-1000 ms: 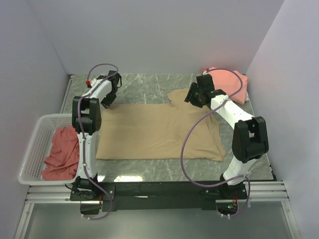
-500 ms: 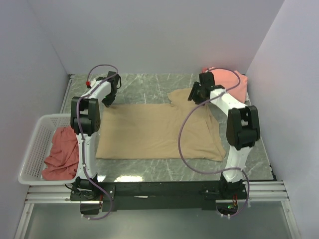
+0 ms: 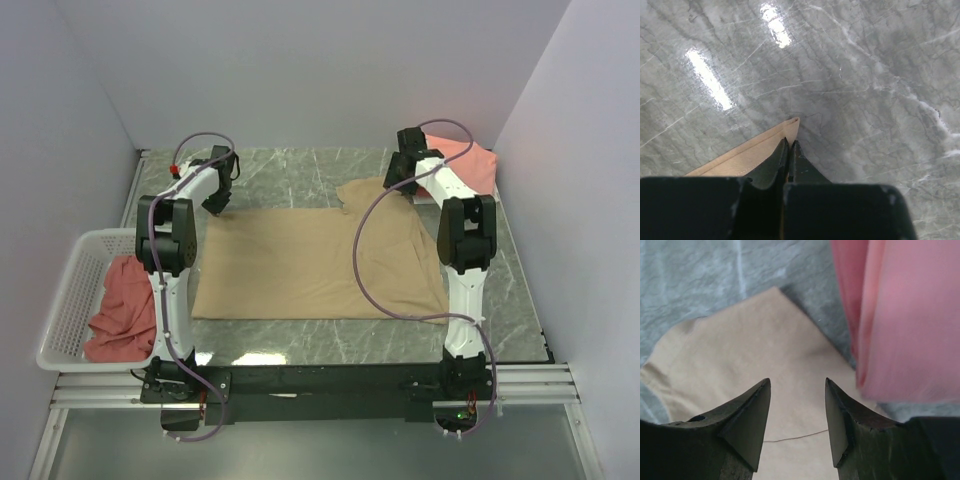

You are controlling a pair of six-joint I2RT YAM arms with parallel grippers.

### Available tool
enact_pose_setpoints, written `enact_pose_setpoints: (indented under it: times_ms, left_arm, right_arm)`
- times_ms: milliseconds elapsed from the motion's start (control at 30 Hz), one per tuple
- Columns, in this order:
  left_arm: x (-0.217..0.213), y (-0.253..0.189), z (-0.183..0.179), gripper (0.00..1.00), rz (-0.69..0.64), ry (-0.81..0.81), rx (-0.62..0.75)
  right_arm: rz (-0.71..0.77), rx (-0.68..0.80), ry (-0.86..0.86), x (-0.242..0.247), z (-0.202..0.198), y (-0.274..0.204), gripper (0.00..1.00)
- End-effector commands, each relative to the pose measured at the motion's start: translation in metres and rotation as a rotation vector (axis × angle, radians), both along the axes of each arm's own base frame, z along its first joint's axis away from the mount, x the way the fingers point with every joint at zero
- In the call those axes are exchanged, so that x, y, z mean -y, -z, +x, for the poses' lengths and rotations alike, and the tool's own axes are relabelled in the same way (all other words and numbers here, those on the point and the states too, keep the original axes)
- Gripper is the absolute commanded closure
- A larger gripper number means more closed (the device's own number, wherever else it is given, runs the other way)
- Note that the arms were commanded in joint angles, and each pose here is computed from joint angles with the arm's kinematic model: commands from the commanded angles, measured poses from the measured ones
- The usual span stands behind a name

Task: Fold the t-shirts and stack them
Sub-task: Fold the tshirt

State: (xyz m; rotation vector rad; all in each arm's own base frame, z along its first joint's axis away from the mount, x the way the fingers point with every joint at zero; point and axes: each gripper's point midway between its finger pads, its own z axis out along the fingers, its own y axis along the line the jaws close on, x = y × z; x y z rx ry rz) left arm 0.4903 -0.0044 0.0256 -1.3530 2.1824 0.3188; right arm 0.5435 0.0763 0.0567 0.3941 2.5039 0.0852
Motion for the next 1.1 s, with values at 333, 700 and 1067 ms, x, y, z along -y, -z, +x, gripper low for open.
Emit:
enact_pose_setpoints:
  times_ms: [333, 700, 1067]
  left_arm:
    - [0.002, -0.014, -0.003, 0.99, -0.038, 0.031, 0.012]
    - [0.003, -0.019, -0.001, 0.99, -0.049, 0.032, 0.023]
    - [0.0, -0.022, 0.001, 0.99, -0.052, 0.039, 0.027]
  right_arm:
    - [-0.059, -0.115, -0.005, 0.026, 0.013, 0.024, 0.47]
    - [-0.046, -0.123, -0.013, 0.023, 0.006, 0.026, 0.64]
    - [-0.034, -0.067, 0.005, 0.024, 0.008, 0.012, 0.92]
